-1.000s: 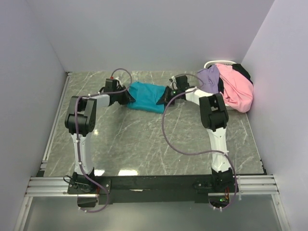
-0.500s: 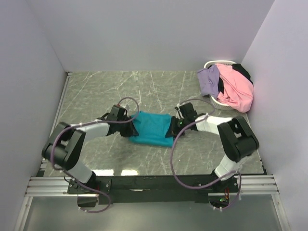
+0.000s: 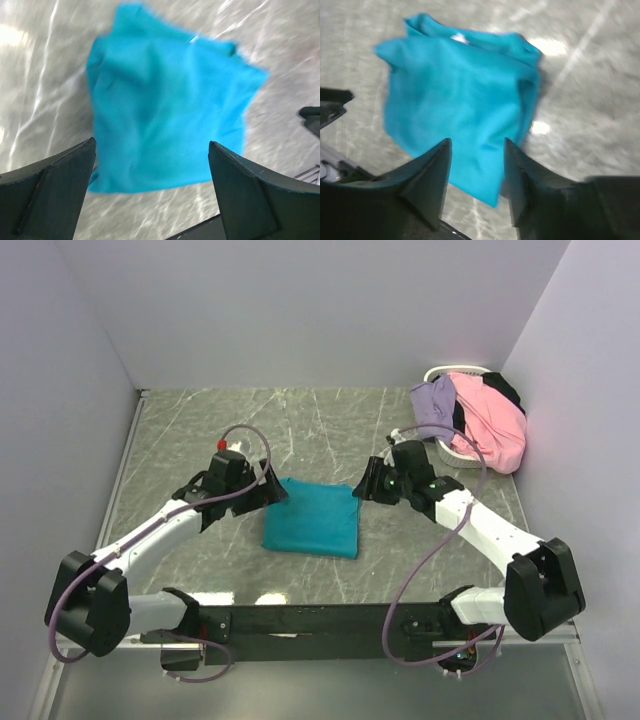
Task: Fold and stack the t-shirts
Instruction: Fold the tshirt
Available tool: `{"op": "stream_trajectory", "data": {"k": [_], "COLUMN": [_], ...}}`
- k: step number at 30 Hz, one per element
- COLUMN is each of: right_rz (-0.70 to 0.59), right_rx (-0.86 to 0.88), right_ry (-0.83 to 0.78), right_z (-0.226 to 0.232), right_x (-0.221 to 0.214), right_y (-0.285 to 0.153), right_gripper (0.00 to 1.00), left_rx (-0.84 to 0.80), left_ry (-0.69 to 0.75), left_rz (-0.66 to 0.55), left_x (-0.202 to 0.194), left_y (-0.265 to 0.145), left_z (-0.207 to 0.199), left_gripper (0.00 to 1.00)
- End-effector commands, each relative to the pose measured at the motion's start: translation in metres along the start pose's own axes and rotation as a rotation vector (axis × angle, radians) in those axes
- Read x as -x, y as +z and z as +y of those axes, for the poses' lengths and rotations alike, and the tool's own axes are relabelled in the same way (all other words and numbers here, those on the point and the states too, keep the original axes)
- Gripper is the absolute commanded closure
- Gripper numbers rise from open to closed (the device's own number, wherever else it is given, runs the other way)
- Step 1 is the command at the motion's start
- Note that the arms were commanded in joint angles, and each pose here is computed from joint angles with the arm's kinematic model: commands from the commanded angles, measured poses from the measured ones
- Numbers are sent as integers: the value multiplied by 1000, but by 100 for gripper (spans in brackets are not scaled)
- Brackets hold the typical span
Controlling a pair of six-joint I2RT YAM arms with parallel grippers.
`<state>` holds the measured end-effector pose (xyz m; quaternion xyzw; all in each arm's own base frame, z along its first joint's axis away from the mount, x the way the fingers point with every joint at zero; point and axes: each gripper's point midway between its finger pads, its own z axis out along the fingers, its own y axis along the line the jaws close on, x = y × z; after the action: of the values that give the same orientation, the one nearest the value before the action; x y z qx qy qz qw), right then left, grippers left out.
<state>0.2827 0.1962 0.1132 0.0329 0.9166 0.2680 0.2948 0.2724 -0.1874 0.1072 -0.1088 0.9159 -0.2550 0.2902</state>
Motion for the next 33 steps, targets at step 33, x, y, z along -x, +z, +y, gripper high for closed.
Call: {"op": "stream_trajectory", "data": {"k": [33], "right_rz": [143], "right_rx": [12], "right_ry": [29], "right_z": [-25], "right_x": [14], "right_y": [101], "right_gripper": [69], "left_rx": [-78], "left_ry": [124], "left_rz": [23], "left_x": [55], "left_y": [111], "left_z": [-31], "left_gripper": [1]}}
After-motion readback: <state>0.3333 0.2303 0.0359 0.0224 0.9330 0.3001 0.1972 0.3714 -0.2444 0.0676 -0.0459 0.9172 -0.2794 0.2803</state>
